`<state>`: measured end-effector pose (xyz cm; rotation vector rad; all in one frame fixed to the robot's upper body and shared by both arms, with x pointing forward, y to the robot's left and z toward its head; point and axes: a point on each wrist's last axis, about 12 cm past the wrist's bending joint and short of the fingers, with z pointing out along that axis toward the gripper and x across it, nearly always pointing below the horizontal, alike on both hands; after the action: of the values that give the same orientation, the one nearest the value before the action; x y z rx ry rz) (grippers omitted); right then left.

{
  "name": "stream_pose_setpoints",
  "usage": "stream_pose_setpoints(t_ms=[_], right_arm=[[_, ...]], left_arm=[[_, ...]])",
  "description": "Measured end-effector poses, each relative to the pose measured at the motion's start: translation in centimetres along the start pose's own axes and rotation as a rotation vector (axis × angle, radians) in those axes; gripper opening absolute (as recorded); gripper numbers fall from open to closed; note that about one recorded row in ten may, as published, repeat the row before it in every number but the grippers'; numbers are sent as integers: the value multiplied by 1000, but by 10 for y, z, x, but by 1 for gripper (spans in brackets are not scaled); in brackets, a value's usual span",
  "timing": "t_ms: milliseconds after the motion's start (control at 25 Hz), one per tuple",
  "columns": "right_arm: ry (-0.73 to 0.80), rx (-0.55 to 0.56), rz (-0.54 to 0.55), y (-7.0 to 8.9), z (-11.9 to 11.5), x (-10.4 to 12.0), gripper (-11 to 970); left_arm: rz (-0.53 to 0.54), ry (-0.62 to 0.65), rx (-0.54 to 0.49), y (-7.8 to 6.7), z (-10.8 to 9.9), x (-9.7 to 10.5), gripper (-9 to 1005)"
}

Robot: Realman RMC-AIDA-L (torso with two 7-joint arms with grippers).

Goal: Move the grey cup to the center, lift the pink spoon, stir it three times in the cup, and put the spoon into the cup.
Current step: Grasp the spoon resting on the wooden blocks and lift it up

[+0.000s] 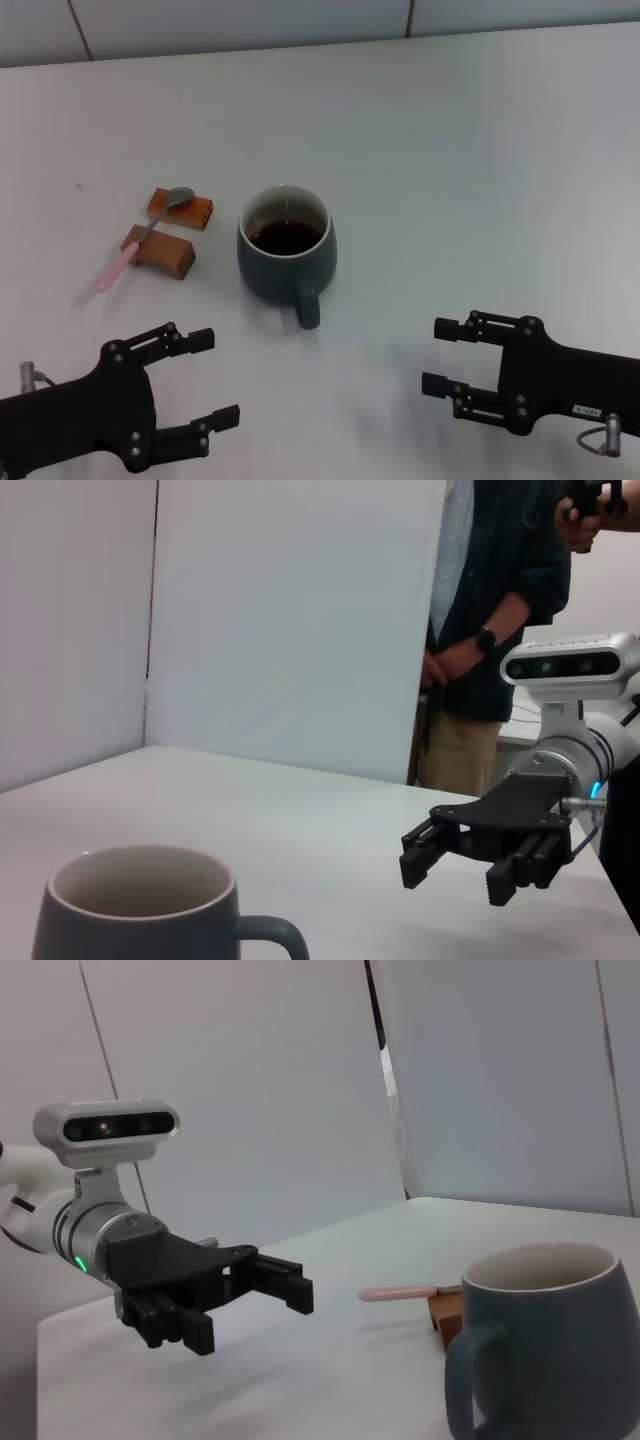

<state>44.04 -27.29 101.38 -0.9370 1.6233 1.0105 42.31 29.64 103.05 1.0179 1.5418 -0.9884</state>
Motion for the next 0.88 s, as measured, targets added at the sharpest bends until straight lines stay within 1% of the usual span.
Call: stream_pose_setpoints(t_ms=[120,160,200,360,400,480,520,600,640,680,880], right_arm=[[0,-1,-1,0,1,0,653],[0,-1,-2,-1,1,0,653],[0,-1,-2,-1,1,0,653],[1,-1,-2,-1,1,-1,653],[1,-1,-2,-1,1,-1,653],[1,-1,-2,-1,1,-1,653],[1,-1,-2,-1,1,-1,653],[1,-1,-4,-1,1,-1,653],[1,-2,-4,-2,0,-1,653],[1,-2,-4,-2,0,-1,653],[0,-4,-4,-2,0,-2,653]], left_arm=[[-30,-32,-27,1,-1,-2,813],[-101,-116,-86,3,-5,-7,813],[-101,-116,-86,3,-5,-7,813],[-269,-351,-226,5,-21,-15,813],[-323,-416,-268,5,-27,-16,813],[-417,-505,-325,5,-36,-16,813],[-481,-551,-354,6,-42,-15,813],[-587,-618,-388,6,-51,-14,813],[-683,-656,-404,6,-56,-12,813],[-683,-656,-404,6,-56,-12,813],[-959,-730,-452,4,-66,1,813]])
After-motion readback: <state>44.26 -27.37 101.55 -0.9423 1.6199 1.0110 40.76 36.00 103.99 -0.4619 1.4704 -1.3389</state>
